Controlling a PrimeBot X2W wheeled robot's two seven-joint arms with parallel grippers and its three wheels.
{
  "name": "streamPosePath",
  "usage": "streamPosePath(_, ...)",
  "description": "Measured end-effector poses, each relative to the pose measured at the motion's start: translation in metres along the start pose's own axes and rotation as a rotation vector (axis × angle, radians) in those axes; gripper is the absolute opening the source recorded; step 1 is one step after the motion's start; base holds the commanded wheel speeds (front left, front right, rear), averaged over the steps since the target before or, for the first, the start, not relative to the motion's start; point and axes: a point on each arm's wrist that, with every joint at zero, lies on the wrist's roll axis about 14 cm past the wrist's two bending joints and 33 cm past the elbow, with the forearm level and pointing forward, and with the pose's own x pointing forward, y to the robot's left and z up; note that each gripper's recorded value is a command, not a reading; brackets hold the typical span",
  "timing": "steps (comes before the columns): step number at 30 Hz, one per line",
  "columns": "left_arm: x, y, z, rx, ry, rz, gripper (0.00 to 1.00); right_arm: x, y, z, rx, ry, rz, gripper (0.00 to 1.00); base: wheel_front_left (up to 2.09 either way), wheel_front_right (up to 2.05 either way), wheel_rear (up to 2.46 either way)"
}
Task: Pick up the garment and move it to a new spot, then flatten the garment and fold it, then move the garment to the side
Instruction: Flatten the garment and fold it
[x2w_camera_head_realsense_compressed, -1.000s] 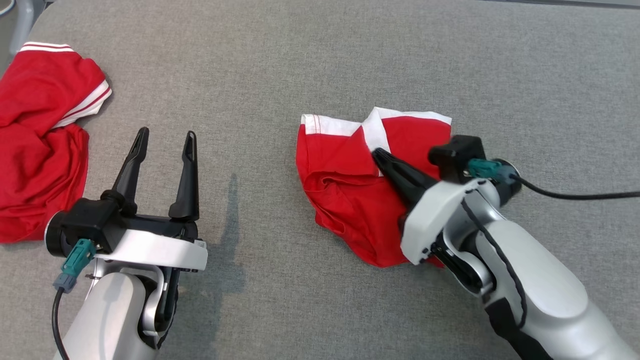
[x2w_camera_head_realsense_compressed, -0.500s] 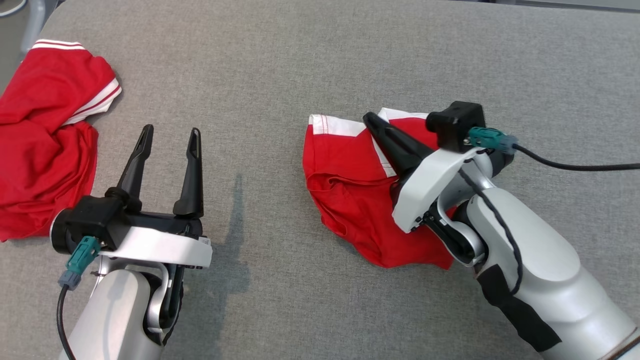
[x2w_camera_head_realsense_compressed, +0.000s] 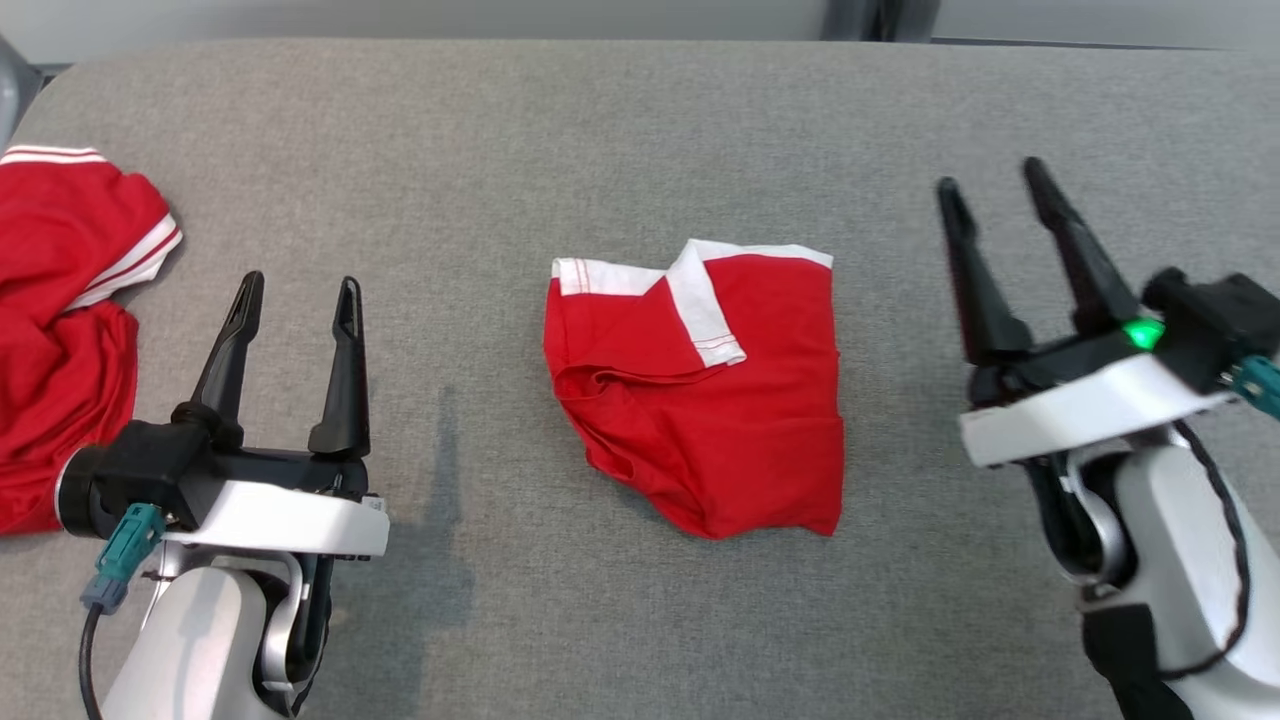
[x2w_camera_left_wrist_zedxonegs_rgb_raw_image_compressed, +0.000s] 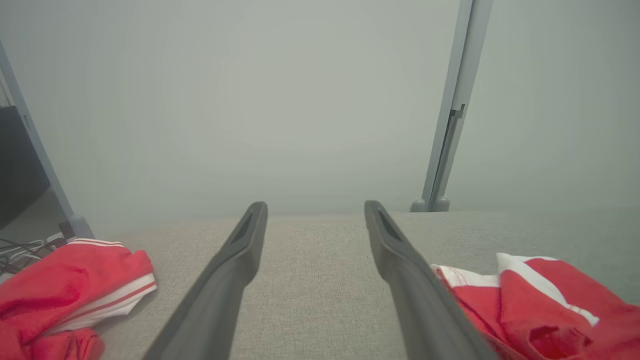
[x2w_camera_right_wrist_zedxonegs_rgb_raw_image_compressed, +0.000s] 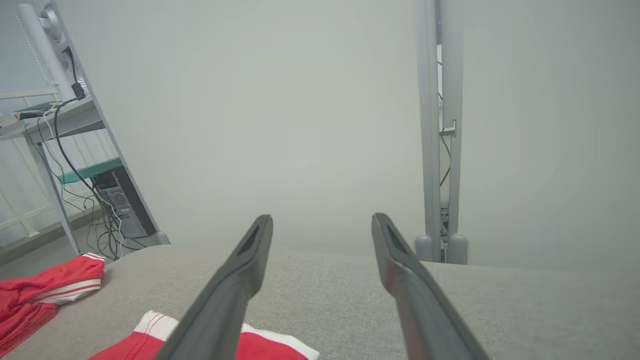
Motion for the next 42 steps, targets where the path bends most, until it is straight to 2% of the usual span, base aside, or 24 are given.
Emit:
streamPosePath(7,-0.004,-0.011,0.010,0.009,-0.015,-0.037,1.00,-0.052,-0.051,0.021,-0.070,-0.004,-0.205,1.00,0.00,0.00,0.00)
streamPosePath(16,-0.013,-0.021,0.015,0.008,-0.010,-0.066,1.00,-0.104,-0.069,0.019,-0.084,0.059,-0.334,1.00,0.00,0.00,0.00)
streamPosePath(21,-0.012,-0.024,0.018,0.011,-0.011,-0.076,1.00,-0.116,-0.068,0.017,-0.070,0.081,-0.356,1.00,0.00,0.00,0.00)
streamPosePath(39,-0.012,-0.019,0.012,0.018,0.009,-0.067,1.00,-0.108,-0.064,0.005,-0.051,0.128,-0.336,1.00,0.00,0.00,0.00)
streamPosePath(40,-0.012,-0.018,0.012,0.017,0.009,-0.065,1.00,-0.107,-0.062,0.003,-0.050,0.134,-0.327,0.47,0.00,0.00,0.00)
streamPosePath(41,-0.011,-0.017,0.011,0.018,0.009,-0.063,1.00,-0.103,-0.058,0.002,-0.050,0.136,-0.310,0.00,0.00,0.00,0.00)
streamPosePath(42,-0.011,-0.017,0.011,0.017,0.010,-0.061,1.00,-0.098,-0.053,0.000,-0.046,0.147,-0.288,0.00,0.00,0.00,0.00)
